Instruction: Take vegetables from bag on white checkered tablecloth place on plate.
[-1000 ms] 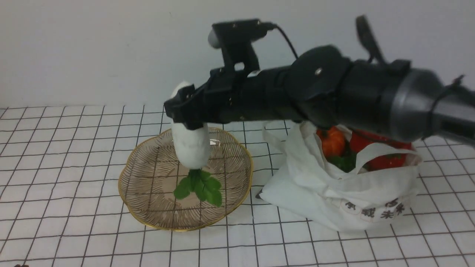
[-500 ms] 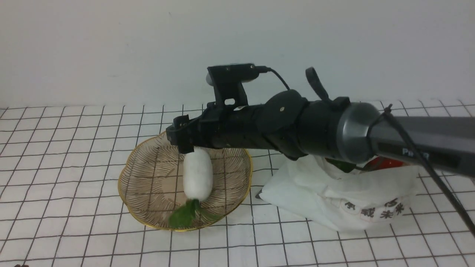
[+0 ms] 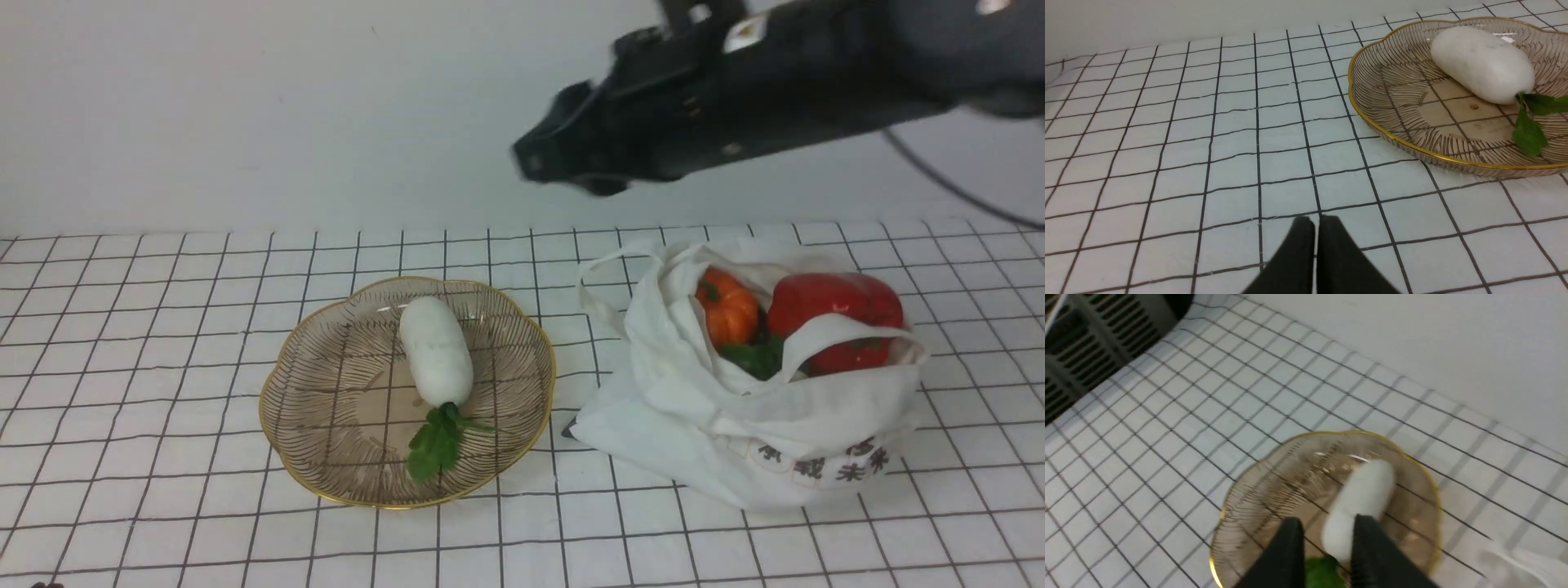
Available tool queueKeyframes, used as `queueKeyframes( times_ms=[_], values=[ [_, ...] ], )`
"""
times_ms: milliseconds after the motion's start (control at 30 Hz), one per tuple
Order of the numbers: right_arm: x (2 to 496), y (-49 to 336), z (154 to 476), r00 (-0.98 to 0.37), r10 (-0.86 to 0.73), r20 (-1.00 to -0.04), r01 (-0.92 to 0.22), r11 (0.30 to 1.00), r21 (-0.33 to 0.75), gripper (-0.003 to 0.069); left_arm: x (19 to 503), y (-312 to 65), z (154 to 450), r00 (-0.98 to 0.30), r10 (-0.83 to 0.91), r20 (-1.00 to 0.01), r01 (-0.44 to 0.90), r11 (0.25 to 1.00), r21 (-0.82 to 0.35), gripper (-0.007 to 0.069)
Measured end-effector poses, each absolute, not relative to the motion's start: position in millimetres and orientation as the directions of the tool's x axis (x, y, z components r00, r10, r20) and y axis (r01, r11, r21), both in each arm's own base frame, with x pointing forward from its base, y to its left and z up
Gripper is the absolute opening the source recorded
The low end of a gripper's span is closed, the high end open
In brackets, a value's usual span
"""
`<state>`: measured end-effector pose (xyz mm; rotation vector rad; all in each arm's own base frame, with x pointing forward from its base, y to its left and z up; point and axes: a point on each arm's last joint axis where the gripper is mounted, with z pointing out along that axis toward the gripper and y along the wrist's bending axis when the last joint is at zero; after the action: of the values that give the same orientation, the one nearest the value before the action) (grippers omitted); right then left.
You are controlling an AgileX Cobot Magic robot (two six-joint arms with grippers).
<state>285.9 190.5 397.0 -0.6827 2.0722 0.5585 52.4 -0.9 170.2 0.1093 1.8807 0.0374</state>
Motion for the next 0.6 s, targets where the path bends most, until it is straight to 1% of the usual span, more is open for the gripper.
queueKeyframes(
  times_ms=[67,100,167,200,267,333,367,400,467,500,533,567,600],
  values=[
    [255,150,432,-0.475,-0.253,-0.843,-0.568,0.819,0.074,0.0011,52,-1,170,-0.304,0.095,-0.948,0.057,0.995,0.081,-0.0008],
    [238,135,447,-0.459,-0.237,-0.856,-0.537,0.842,0.054,0.0003,52,-1,170,-0.304,0.095,-0.948,0.057,0.995,0.081,-0.0008],
    [224,122,455,-0.449,-0.245,-0.859,-0.515,0.857,0.025,-0.0003,52,-1,170,-0.304,0.095,-0.948,0.057,0.995,0.081,-0.0008],
    [195,100,476,-0.402,-0.222,-0.888,-0.463,0.886,-0.012,-0.0010,52,-1,170,-0.304,0.095,-0.948,0.057,0.995,0.081,-0.0008],
    [155,74,494,-0.336,-0.171,-0.926,-0.415,0.910,-0.017,-0.0012,52,-1,170,-0.304,0.095,-0.948,0.057,0.995,0.081,-0.0008],
    [110,48,499,-0.252,-0.111,-0.961,-0.379,0.925,-0.007,-0.0013,52,-1,170,-0.304,0.095,-0.948,0.057,0.995,0.081,-0.0008],
    [84,34,495,-0.202,-0.078,-0.976,-0.371,0.929,0.002,-0.0013,52,-1,170,-0.304,0.095,-0.948,0.057,0.995,0.081,-0.0008],
    [69,26,490,-0.167,-0.052,-0.985,-0.368,0.930,0.014,-0.0013,52,-1,170,-0.304,0.095,-0.948,0.057,0.995,0.081,-0.0008],
    [37,10,467,-0.078,0.009,-0.997,-0.375,0.926,0.038,-0.0013,52,-1,170,-0.304,0.095,-0.948,0.057,0.995,0.081,-0.0008],
    [27,5,446,-0.050,0.035,-0.998,-0.380,0.923,0.052,-0.0013,52,-1,170,-0.304,0.095,-0.948,0.057,0.995,0.081,-0.0008],
    [25,5,444,-0.036,0.044,-0.998,-0.382,0.922,0.055,-0.0013,52,-1,170,-0.304,0.095,-0.948,0.057,0.995,0.081,-0.0008],
    [15,0,433,-0.002,0.071,-0.997,-0.388,0.919,0.066,-0.0013,52,-1,170,-0.304,0.095,-0.948,0.057,0.995,0.081,-0.0008],
    [11,-2,411,0.008,0.109,-0.994,-0.394,0.914,0.097,-0.0013,52,-1,170,-0.304,0.095,-0.948,0.057,0.995,0.081,-0.0008]
  ],
)
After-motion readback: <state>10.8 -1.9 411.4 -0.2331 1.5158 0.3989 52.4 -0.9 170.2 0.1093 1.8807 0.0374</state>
